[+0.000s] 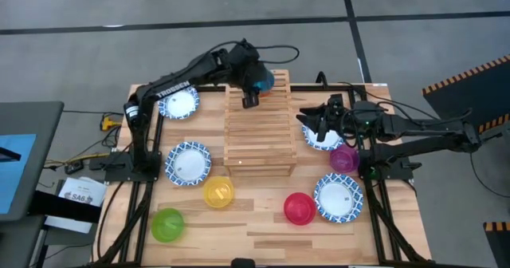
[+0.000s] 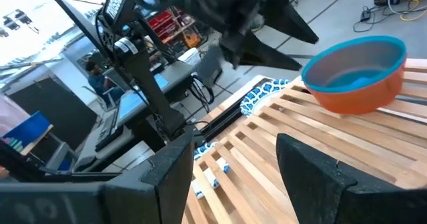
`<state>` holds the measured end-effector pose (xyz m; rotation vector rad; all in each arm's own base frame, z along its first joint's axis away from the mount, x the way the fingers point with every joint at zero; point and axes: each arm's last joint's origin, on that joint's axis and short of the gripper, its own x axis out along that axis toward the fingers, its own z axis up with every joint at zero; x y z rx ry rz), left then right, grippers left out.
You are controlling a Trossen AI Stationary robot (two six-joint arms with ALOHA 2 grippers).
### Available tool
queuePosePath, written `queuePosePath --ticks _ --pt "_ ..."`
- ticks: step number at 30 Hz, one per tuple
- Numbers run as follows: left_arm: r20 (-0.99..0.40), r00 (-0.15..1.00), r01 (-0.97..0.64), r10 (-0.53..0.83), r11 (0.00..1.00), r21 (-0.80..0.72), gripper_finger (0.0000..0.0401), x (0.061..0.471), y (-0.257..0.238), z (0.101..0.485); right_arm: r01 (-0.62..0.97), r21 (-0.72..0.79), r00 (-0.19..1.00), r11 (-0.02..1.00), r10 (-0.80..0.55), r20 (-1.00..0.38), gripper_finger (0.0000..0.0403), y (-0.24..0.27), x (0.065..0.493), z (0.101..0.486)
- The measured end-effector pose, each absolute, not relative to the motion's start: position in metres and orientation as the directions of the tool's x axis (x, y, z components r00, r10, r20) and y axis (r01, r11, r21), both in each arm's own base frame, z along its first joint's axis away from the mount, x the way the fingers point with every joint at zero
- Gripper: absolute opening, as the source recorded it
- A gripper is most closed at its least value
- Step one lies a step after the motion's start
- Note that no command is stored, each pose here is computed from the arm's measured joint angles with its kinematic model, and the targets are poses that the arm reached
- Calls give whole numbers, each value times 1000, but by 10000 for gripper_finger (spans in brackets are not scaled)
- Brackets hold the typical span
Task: Place and stack bowls onto a shelf
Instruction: Put the blue patterned bowl on the shelf
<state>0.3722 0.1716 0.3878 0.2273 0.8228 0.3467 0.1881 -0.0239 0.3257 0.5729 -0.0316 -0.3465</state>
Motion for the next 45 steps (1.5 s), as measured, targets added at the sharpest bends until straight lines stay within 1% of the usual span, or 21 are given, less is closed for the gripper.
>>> queuePosePath --ticks 3,7,10,14,17,22,25,28,32,36,42,45 --pt "-666 680 -239 307 951 195 174 364 169 407 327 536 935 779 -350 -61 240 -25 188 326" --pt "-603 790 -181 116 982 -48 174 349 164 429 345 523 927 780 -369 -61 240 -27 187 326" --pt "-533 845 -137 44 981 -136 174 340 159 441 354 522 923 776 -380 -61 240 -29 187 326" --pt "-431 901 -121 50 983 -139 174 325 146 455 366 521 917 771 -393 -62 240 -32 187 326" --pt "-347 935 -131 76 981 -140 174 308 136 455 372 520 915 769 -400 -63 240 -33 186 326" --pt "-176 973 -178 148 970 -165 174 268 115 431 380 518 911 766 -408 -64 240 -35 186 326" --pt "-70 985 -168 157 968 -185 174 240 100 409 386 491 910 781 -410 -64 240 -36 186 326" --pt "3 986 -163 167 966 -203 174 212 86 387 391 459 910 798 -409 -64 240 -35 186 326" --pt "55 973 -208 225 953 -222 174 180 73 366 397 406 911 823 -408 -63 240 -35 186 326" --pt "85 958 -251 275 943 -220 174 159 66 359 397 383 912 834 -405 -63 240 -35 186 326" --pt "118 954 -247 276 945 -215 174 149 61 362 393 383 914 836 -399 -66 240 -35 186 326" --pt "118 954 -247 276 945 -215 174 149 61 362 424 395 905 815 -396 -153 240 -35 182 335"
